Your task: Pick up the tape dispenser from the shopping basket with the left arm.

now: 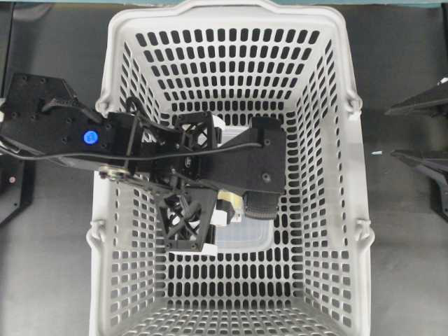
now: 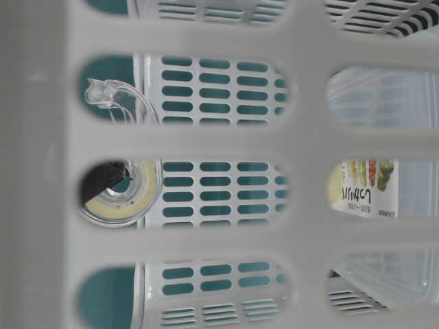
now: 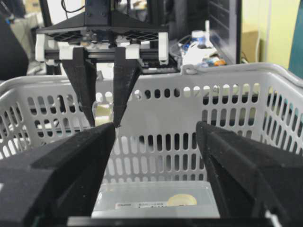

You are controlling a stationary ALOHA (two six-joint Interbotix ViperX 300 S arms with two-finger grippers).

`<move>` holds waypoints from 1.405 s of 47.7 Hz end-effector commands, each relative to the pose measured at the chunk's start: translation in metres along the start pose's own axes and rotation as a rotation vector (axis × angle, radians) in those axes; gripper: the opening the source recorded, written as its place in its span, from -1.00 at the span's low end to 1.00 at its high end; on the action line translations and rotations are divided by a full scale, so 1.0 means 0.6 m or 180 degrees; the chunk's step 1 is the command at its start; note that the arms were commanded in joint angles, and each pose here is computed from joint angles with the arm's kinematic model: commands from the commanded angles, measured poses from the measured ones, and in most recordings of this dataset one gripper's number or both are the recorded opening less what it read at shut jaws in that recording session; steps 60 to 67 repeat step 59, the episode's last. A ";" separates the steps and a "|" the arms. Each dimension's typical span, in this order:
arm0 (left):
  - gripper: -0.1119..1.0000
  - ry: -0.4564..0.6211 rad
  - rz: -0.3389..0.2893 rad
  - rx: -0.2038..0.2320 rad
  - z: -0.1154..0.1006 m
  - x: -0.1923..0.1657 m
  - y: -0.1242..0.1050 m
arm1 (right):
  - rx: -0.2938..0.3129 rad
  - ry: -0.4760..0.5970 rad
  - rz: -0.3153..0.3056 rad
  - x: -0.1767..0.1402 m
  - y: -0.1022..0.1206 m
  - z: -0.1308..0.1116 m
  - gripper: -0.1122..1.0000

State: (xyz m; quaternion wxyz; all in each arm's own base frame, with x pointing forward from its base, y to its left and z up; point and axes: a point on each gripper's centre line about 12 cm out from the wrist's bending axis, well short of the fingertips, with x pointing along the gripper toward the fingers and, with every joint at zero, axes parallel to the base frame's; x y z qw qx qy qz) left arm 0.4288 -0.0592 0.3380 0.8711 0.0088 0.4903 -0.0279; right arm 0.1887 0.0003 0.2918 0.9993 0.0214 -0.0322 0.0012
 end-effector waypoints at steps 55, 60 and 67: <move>-0.28 -0.0122 -0.0007 0.0009 0.004 -0.023 -0.001 | 0.0005 0.0098 0.0001 -0.008 0.000 -0.004 0.40; -0.28 -0.0122 -0.0008 0.0000 0.004 -0.022 -0.001 | 0.0010 0.0098 0.0000 -0.008 0.000 -0.005 0.40; -0.28 -0.0122 -0.0008 0.0000 0.004 -0.022 -0.001 | 0.0010 0.0098 0.0000 -0.008 0.000 -0.005 0.40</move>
